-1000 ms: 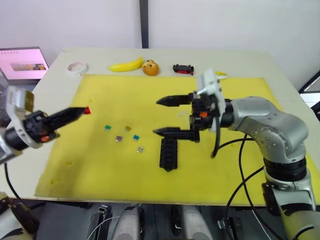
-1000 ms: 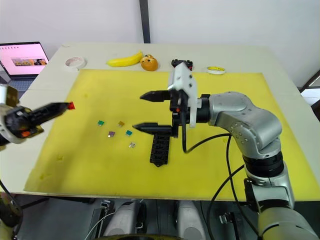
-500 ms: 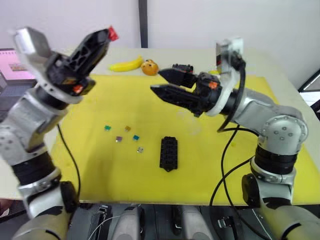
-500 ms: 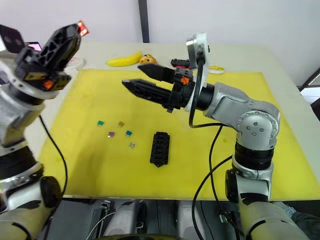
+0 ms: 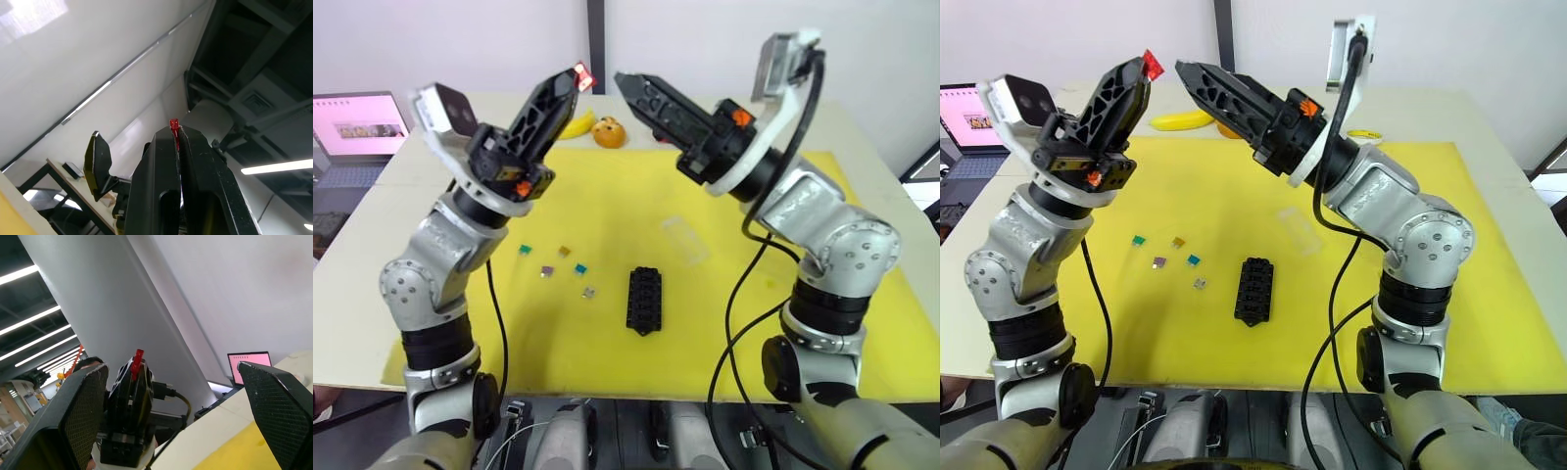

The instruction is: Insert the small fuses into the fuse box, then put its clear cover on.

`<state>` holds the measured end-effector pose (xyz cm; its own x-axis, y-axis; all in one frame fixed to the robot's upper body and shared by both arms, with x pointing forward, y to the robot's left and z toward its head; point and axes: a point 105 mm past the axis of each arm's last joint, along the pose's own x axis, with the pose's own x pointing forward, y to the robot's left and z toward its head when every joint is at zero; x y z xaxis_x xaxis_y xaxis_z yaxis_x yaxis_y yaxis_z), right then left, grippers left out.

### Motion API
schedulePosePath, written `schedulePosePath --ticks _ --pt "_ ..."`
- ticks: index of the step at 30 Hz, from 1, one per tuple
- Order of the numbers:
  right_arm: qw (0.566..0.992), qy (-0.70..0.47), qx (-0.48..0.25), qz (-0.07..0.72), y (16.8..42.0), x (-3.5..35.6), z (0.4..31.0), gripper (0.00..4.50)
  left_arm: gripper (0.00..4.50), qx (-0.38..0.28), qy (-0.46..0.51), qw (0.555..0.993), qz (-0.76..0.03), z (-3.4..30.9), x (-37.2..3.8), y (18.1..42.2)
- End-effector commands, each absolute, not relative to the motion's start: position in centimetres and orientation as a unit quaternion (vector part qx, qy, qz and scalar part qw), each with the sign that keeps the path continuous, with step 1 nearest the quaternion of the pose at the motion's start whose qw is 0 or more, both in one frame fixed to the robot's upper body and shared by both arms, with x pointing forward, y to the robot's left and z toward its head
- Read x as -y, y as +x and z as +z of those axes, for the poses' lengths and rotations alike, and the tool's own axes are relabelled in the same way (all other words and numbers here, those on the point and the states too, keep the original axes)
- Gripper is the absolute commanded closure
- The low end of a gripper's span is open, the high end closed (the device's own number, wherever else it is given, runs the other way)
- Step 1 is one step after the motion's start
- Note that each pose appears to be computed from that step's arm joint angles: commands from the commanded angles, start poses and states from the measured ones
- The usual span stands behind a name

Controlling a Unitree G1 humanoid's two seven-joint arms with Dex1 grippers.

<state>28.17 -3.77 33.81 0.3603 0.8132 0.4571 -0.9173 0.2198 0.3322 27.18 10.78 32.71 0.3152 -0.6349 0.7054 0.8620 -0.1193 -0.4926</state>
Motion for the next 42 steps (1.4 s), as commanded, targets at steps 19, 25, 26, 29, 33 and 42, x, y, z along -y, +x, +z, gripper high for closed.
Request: schedulePosePath --ticks 19,25,26,29,33,42 --pt "0.746 0.297 0.099 0.587 26.4 2.5 35.0 1.83 4.50 0.135 -0.461 0.653 -0.586 32.8 -9.3 27.6" --pt "0.747 0.297 0.101 0.586 26.4 2.6 35.0 3.46 4.50 0.136 -0.459 0.655 -0.584 32.8 -9.4 27.6" --pt "0.747 0.297 0.101 0.587 26.4 2.6 35.0 3.98 4.50 0.136 -0.459 0.656 -0.584 32.7 -9.4 27.7" --pt "0.746 0.297 0.101 0.588 26.3 2.5 35.1 4.46 4.50 0.136 -0.458 0.657 -0.583 32.7 -9.4 27.7" --pt "0.745 0.297 0.101 0.589 26.2 2.5 35.1 4.46 4.50 0.135 -0.457 0.659 -0.582 32.6 -9.4 27.7" --pt "0.741 0.299 0.096 0.594 26.1 2.4 35.0 4.46 4.50 0.134 -0.455 0.663 -0.579 32.5 -9.3 27.9"
